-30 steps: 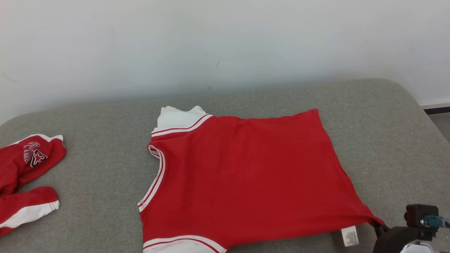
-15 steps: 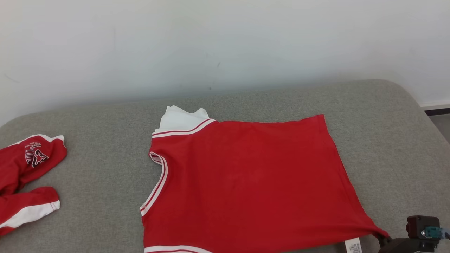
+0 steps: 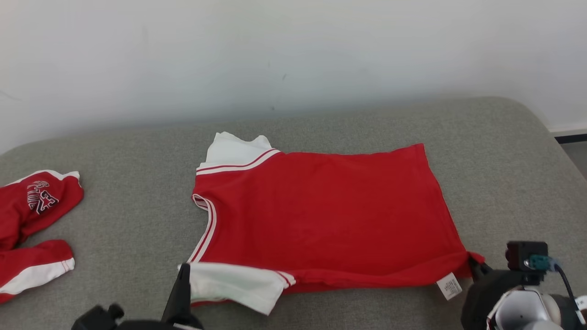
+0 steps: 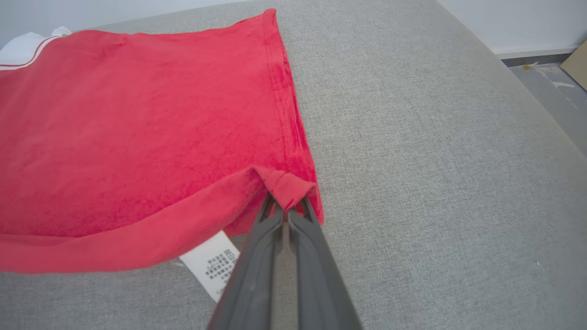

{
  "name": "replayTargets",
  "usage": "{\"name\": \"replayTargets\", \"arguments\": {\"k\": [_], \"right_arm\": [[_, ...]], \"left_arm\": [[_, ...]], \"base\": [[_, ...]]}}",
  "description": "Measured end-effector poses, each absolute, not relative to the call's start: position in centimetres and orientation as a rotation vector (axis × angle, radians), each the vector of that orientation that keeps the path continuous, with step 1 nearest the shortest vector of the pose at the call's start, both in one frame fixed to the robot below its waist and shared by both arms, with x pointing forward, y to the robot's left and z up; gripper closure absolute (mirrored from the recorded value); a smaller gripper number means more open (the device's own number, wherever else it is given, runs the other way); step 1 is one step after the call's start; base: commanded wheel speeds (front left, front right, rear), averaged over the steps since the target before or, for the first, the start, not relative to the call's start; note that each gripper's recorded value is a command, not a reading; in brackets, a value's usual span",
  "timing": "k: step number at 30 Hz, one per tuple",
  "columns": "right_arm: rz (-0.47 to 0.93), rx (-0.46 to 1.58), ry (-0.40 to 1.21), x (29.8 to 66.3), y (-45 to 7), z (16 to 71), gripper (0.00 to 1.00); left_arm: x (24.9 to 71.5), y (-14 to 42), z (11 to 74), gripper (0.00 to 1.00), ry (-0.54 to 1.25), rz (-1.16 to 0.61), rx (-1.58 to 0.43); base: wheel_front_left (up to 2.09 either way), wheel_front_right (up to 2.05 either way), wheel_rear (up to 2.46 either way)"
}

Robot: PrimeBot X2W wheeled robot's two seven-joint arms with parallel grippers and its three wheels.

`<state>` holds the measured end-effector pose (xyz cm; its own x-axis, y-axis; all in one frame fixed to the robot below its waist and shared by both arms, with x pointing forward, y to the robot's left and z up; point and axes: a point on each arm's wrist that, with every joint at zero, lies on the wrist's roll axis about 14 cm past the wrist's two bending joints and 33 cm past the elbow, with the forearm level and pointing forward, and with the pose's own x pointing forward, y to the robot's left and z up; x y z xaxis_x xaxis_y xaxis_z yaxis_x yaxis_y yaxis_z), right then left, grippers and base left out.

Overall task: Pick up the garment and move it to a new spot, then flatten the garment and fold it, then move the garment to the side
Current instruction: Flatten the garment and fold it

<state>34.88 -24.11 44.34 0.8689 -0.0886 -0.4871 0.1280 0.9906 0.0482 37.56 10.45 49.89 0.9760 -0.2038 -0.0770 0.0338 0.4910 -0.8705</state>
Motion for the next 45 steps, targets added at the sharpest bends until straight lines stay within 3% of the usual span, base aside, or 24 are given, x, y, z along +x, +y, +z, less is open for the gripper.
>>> {"name": "replayTargets", "arguments": {"k": [11, 22, 38, 39, 40, 41, 45], "right_arm": [[-0.073, 0.106, 0.442, 39.7, -23.0, 45.1, 1.00], [-0.082, 0.118, 0.435, 43.1, -23.1, 43.8, 1.00], [-0.114, 0.120, 0.493, 43.3, -23.9, 41.1, 1.00], [-0.114, 0.120, 0.490, 43.3, -23.8, 41.2, 0.56], [-0.114, 0.124, 0.484, 43.3, -23.8, 41.2, 0.00], [-0.112, 0.128, 0.481, 43.3, -23.7, 41.2, 0.00], [-0.106, 0.127, 0.441, 43.5, -23.5, 42.0, 0.00]], "left_arm": [[43.1, 9.7, 50.9, 1.00, 0.101, -0.137, -0.990], [45.4, 10.0, 48.3, 1.00, 0.136, -0.097, -0.945], [47.7, 8.8, 48.0, 1.00, 0.156, -0.139, -0.836], [47.7, 8.7, 47.8, 1.00, 0.167, -0.143, -0.830], [47.6, 8.5, 47.5, 0.22, 0.178, -0.147, -0.817], [47.5, 8.4, 47.3, 0.00, 0.184, -0.148, -0.806], [47.2, 9.0, 47.1, 0.00, 0.177, -0.150, -0.738]], "base": [[0.00, 0.00, 0.00], [0.00, 0.00, 0.00], [0.00, 0.00, 0.00], [0.00, 0.00, 0.00], [0.00, 0.00, 0.00], [0.00, 0.00, 0.00], [0.00, 0.00, 0.00]]}}
